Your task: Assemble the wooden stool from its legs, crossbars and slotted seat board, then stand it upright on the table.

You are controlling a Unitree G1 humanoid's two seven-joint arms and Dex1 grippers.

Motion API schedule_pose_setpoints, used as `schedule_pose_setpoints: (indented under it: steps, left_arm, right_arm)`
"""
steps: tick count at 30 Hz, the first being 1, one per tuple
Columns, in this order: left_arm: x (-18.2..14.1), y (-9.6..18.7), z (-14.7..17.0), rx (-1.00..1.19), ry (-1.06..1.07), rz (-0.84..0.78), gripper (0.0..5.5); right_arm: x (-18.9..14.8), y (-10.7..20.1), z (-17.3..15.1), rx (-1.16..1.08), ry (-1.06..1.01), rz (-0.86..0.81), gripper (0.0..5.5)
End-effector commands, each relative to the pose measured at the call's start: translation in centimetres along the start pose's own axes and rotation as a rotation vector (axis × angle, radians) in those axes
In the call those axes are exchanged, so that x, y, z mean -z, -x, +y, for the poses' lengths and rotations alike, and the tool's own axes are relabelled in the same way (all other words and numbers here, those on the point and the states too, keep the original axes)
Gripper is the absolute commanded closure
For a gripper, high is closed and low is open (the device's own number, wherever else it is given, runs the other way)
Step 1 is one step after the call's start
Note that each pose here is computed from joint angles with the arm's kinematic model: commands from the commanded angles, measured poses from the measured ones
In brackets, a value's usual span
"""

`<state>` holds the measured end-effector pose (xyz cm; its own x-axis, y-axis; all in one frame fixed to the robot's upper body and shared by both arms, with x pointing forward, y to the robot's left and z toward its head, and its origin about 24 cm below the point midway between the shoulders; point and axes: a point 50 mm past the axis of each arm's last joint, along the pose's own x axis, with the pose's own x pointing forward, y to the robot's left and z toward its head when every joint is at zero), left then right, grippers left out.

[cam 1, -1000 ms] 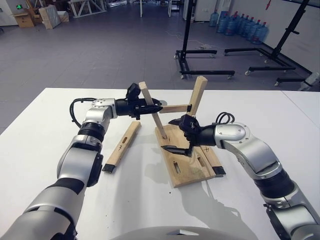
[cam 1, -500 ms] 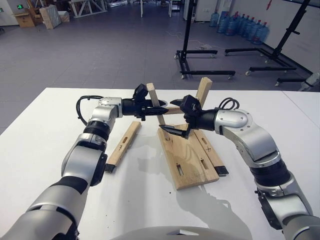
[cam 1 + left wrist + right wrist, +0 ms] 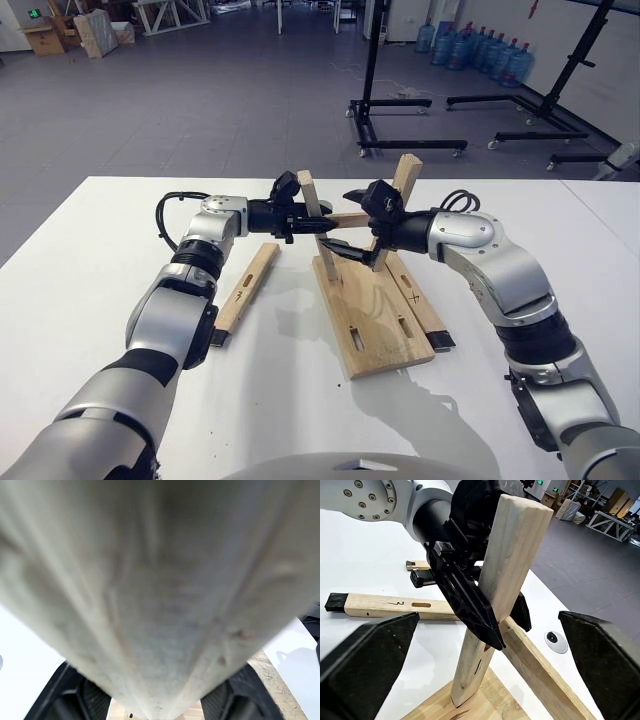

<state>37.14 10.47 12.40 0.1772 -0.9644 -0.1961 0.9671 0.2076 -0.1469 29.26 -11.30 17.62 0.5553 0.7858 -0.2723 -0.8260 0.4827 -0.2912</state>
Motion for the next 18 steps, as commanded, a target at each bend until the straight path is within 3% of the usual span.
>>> schedule_pose_setpoints:
  steps: [1, 6, 11, 13, 18]
  left_arm:
    - [3.6, 0.7, -0.1, -0.027, 0.079, 0.151, 3.48]
    - [3.2, 0.6, -0.1, -0.023, 0.069, 0.142, 3.48]
    - [3.1, 0.3, -0.2, -0.016, 0.064, 0.137, 3.48]
    - [3.1, 0.2, -0.2, -0.014, 0.063, 0.134, 3.48]
    - [3.3, 0.0, -0.3, -0.013, 0.064, 0.128, 3.48]
  right_arm:
    - [-2.9, 0.9, -3.2, 0.169, 0.054, -0.077, 0.37]
    - [-6.8, 1.4, -6.8, 0.479, 0.291, -0.133, 0.37]
    - [-5.7, 0.0, -6.2, 0.478, 0.458, -0.053, 0.37]
    - [-4.0, -0.6, -5.5, 0.445, 0.504, 0.004, 0.37]
    - [5.1, -2.5, -2.2, 0.302, 0.579, 0.263, 0.37]
